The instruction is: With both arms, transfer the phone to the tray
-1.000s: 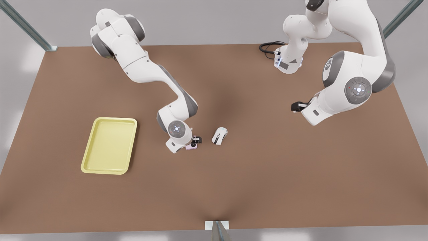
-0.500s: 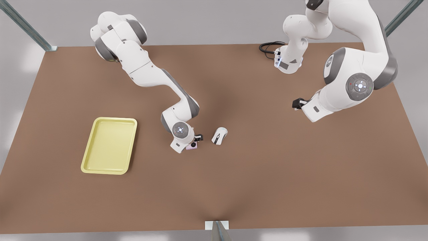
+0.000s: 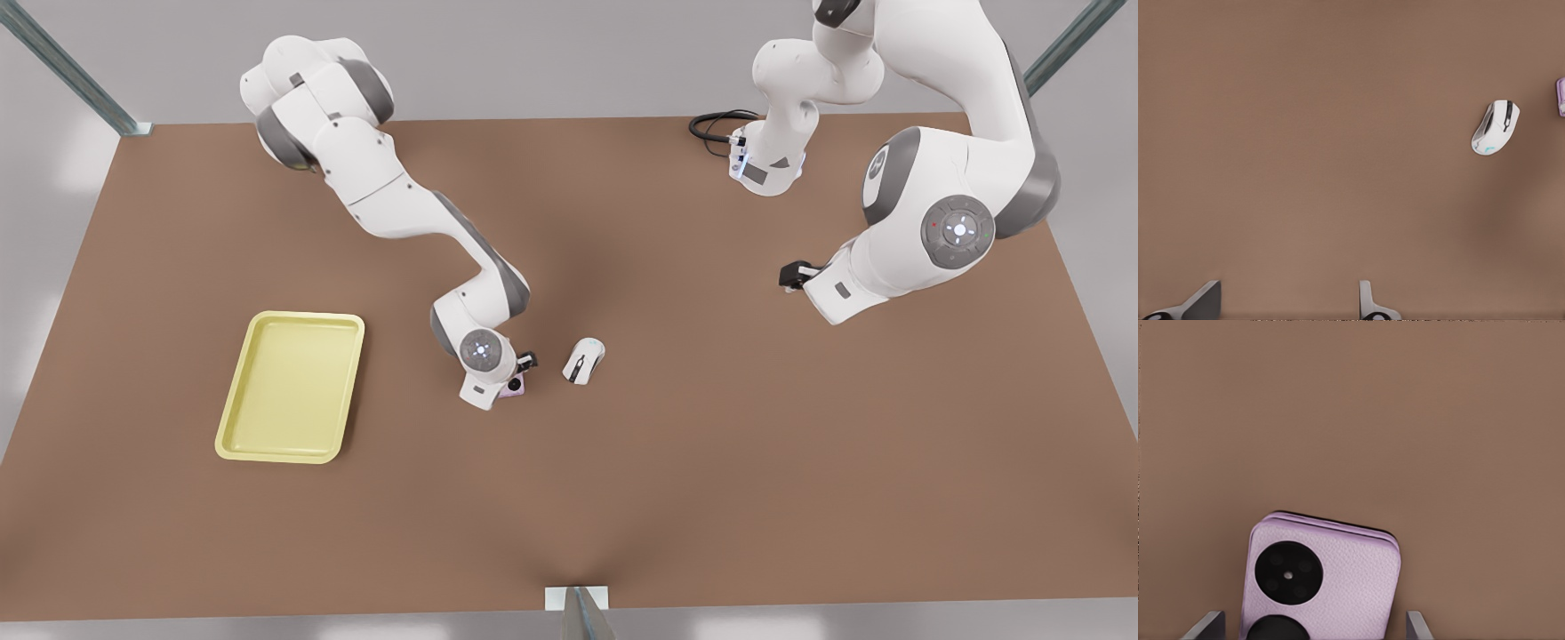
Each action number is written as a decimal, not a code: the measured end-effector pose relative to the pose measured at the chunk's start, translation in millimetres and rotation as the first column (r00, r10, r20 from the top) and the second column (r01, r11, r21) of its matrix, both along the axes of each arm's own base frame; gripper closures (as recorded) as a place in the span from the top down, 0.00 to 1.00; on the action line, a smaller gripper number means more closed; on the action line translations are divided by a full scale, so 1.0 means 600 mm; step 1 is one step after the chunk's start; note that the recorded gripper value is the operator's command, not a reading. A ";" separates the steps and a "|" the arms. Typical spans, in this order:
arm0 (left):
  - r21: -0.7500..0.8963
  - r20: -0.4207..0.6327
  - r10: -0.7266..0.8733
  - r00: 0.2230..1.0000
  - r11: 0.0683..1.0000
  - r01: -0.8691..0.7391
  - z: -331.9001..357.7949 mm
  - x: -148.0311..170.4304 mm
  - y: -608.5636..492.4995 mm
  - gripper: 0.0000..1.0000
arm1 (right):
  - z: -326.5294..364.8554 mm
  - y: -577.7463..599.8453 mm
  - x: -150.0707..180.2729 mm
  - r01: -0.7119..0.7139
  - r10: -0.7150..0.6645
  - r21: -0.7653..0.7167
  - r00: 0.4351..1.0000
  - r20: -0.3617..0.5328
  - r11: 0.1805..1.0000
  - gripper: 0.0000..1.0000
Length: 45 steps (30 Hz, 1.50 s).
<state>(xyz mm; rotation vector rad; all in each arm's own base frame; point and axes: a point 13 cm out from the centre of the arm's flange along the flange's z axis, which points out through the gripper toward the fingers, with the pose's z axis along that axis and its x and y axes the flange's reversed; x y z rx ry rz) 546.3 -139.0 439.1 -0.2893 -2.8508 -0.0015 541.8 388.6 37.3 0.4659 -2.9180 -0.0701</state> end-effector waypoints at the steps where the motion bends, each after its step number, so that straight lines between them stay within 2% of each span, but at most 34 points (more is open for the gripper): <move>1: 0.000 0.001 0.000 1.000 1.000 0.000 0.001 0.000 0.000 1.00 | 0.000 0.001 0.001 -0.007 0.007 0.003 1.000 0.002 1.000 1.00; 19: -0.002 -0.007 -0.006 1.000 1.000 0.006 0.004 -0.005 -0.001 1.00 | -0.017 0.006 0.000 -0.096 0.096 0.026 0.995 0.004 0.995 1.00; 23: -0.001 -0.013 -0.006 1.000 1.000 0.006 0.002 -0.007 -0.001 1.00 | -0.014 0.007 0.002 -0.106 0.106 0.032 0.994 0.007 0.994 0.79; 28: 0.000 -0.018 -0.007 1.000 1.000 0.007 0.000 -0.008 0.000 1.00 | -0.003 0.011 0.010 -0.117 0.116 0.041 0.993 0.020 0.992 0.79; 32: 0.001 -0.020 -0.007 1.000 1.000 0.007 0.001 -0.009 0.000 1.00 | 0.034 -0.001 0.039 -0.109 0.107 0.049 0.993 0.046 0.993 0.79; 35: 0.001 -0.022 -0.007 1.000 1.000 0.007 0.001 -0.011 0.000 1.00 | 0.140 -0.081 0.101 -0.038 0.033 0.058 0.995 0.097 0.998 0.78; 37: 0.001 -0.024 -0.008 1.000 1.000 0.008 0.001 -0.012 0.000 1.00 | 0.199 -0.185 0.113 0.038 -0.043 0.045 0.994 0.097 0.998 0.78; 41: 0.003 -0.030 -0.008 1.000 1.000 0.009 -0.001 -0.013 0.001 1.00 | 0.216 -0.392 0.059 0.180 -0.180 -0.009 0.983 0.029 0.984 0.79; 45: 0.004 -0.034 -0.009 0.999 1.000 0.009 -0.002 -0.014 0.001 1.00 | 0.144 -0.625 0.000 0.324 -0.325 -0.047 0.945 -0.033 0.945 0.79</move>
